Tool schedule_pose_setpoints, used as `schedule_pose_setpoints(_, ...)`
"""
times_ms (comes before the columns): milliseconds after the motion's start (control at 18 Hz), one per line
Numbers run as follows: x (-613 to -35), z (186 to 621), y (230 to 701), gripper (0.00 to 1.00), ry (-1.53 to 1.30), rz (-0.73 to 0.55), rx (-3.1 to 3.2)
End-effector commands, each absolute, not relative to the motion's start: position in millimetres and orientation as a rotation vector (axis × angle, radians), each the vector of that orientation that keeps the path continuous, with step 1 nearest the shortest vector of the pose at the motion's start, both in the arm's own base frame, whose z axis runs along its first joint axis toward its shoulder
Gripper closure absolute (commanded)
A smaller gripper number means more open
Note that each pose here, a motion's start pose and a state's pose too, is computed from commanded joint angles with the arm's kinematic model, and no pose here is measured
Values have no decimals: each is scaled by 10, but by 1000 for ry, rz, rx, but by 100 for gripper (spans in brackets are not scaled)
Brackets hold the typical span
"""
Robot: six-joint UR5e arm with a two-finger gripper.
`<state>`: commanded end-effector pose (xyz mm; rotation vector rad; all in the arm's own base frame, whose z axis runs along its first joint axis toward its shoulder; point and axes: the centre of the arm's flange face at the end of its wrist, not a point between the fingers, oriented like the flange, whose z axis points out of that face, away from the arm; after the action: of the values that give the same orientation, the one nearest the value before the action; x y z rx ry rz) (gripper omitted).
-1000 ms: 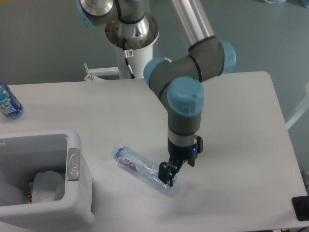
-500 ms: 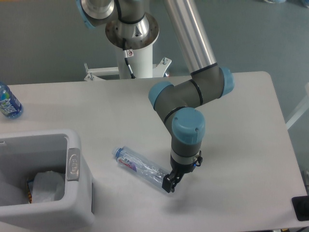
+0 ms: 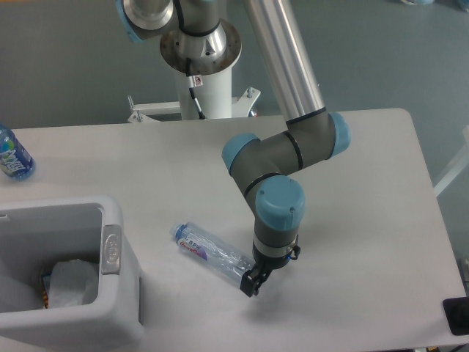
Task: Place the trash in the trash can
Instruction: 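Rotate the gripper and close it around the bottle's cap end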
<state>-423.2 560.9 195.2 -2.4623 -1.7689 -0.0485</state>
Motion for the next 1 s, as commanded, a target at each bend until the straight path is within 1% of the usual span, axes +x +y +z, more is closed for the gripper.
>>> schedule_pose_setpoints(111,-4117,1913,5689,0,-1748,-52,-2485)
schedule_pose_setpoints(500,-4089,1855,5687,0,-1748,-49,-2499)
schedule_pose_setpoints(667,-4092,1825,5662,8,-1758,-5,-2506)
schedule_pose_setpoints(889,-4096,1780,5678,11,-1757,-3,-2509)
schedule_pose_setpoints(1000,-4096,1770,5678,15,-1758,-4,-2510)
